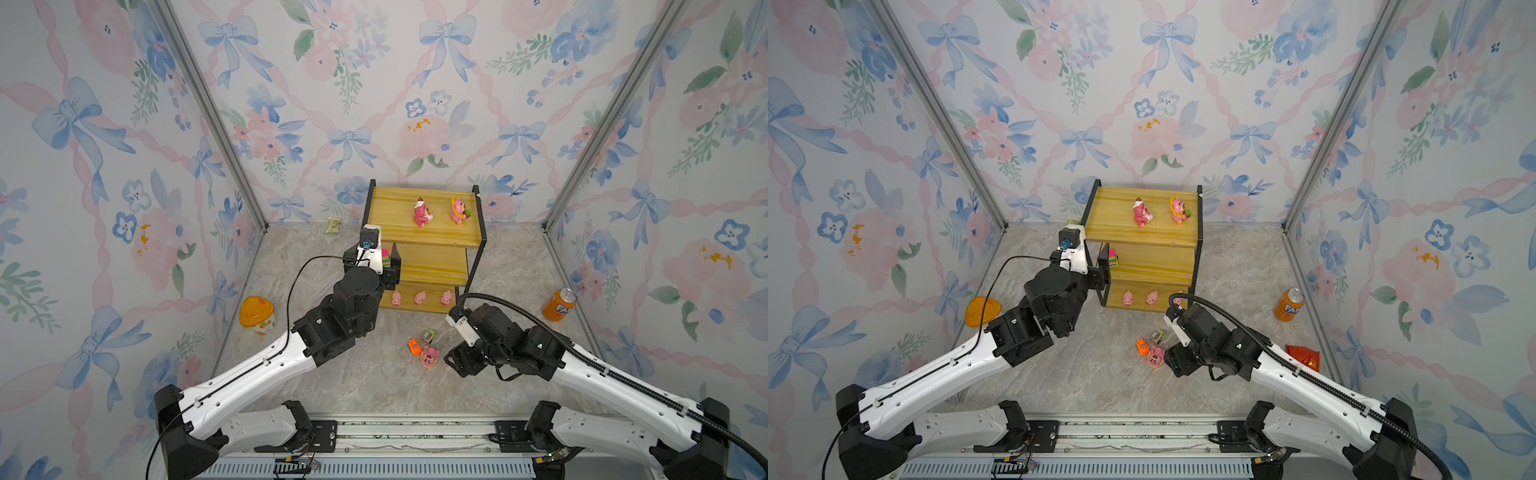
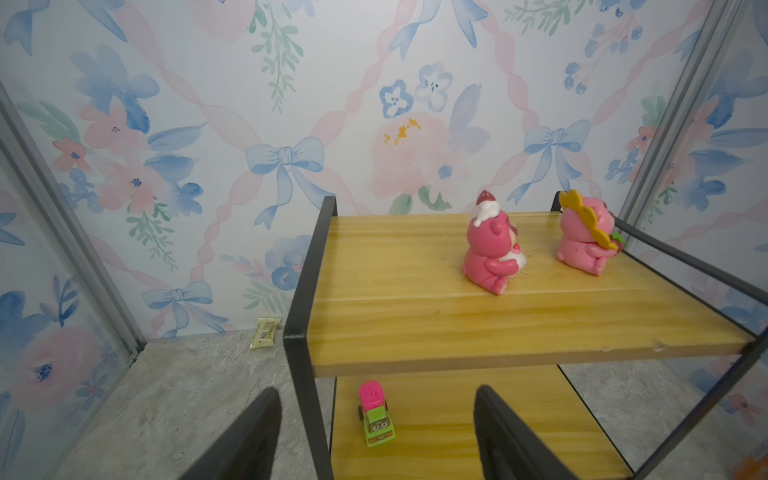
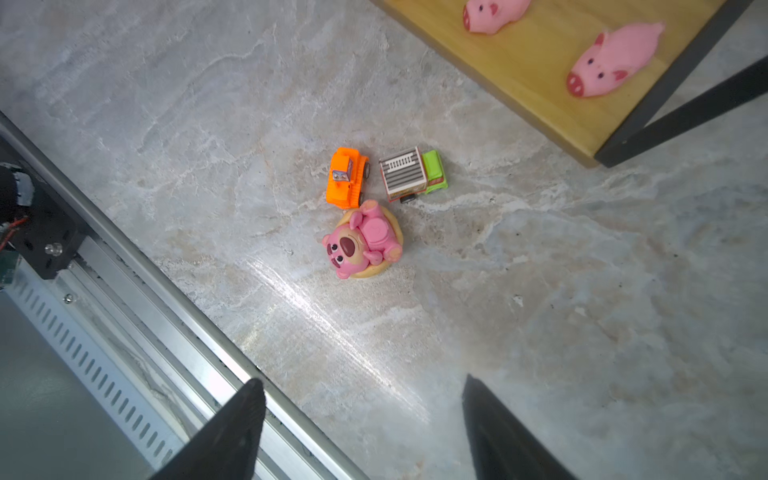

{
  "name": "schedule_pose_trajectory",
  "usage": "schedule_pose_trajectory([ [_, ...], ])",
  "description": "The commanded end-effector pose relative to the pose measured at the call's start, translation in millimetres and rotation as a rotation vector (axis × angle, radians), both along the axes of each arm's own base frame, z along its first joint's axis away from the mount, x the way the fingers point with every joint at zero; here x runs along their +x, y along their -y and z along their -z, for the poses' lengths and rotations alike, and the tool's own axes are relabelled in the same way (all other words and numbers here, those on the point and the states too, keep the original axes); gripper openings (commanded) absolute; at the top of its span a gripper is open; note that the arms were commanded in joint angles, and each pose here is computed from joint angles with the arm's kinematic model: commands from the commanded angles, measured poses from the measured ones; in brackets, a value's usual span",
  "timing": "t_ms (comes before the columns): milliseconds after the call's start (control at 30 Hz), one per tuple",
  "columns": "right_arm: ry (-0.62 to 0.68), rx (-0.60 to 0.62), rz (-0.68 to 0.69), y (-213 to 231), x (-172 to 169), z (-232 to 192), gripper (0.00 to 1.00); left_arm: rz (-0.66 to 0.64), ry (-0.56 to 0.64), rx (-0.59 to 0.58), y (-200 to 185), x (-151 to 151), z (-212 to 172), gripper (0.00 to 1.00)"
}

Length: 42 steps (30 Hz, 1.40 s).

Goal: Place and organize the plastic toys onto the shelf
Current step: 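Withdraw the open left gripper from the top shelf toward the robot, then move the right gripper over the pink bear on yellow base while the left arm lowers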

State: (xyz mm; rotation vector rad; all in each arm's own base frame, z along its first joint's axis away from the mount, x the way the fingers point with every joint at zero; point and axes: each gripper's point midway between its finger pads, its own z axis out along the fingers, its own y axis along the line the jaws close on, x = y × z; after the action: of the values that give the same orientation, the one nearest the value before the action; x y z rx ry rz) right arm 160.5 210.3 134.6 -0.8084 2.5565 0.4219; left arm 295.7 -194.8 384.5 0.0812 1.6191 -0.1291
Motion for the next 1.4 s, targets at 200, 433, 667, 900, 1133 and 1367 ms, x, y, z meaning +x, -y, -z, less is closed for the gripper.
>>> schedule_pose_trajectory([
  [200, -0.008, -0.163, -0.04, -15.4, 0.4, 48.3, 0.78, 0.07, -0.133, -0.083, -7.4, -19.4, 81.8, 0.76],
  [433, 0.024, -0.203, -0.093, -35.8, 19.8, 51.6, 0.78, 0.061, -0.197, -0.114, -20.1, -26.1, 125.8, 0.76],
  [667, 0.075, -0.315, 0.003, -29.8, 56.9, 58.7, 0.7, 0.085, -0.25, -0.083, -16.7, -25.8, 145.5, 0.75],
  [900, 0.045, -0.329, 0.057, -13.9, 74.3, 63.2, 0.55, 0.13, -0.297, -0.069, -9.1, -29.8, 168.4, 0.75],
  [1133, 0.044, -0.376, 0.072, -5.0, 86.8, 70.3, 0.53, 0.232, -0.359, -0.092, 5.0, -41.0, 195.9, 0.74],
  [1367, 0.042, -0.399, 0.076, -8.0, 91.8, 85.8, 0.53, 0.26, -0.465, -0.134, 9.3, -55.9, 236.6, 0.73],
])
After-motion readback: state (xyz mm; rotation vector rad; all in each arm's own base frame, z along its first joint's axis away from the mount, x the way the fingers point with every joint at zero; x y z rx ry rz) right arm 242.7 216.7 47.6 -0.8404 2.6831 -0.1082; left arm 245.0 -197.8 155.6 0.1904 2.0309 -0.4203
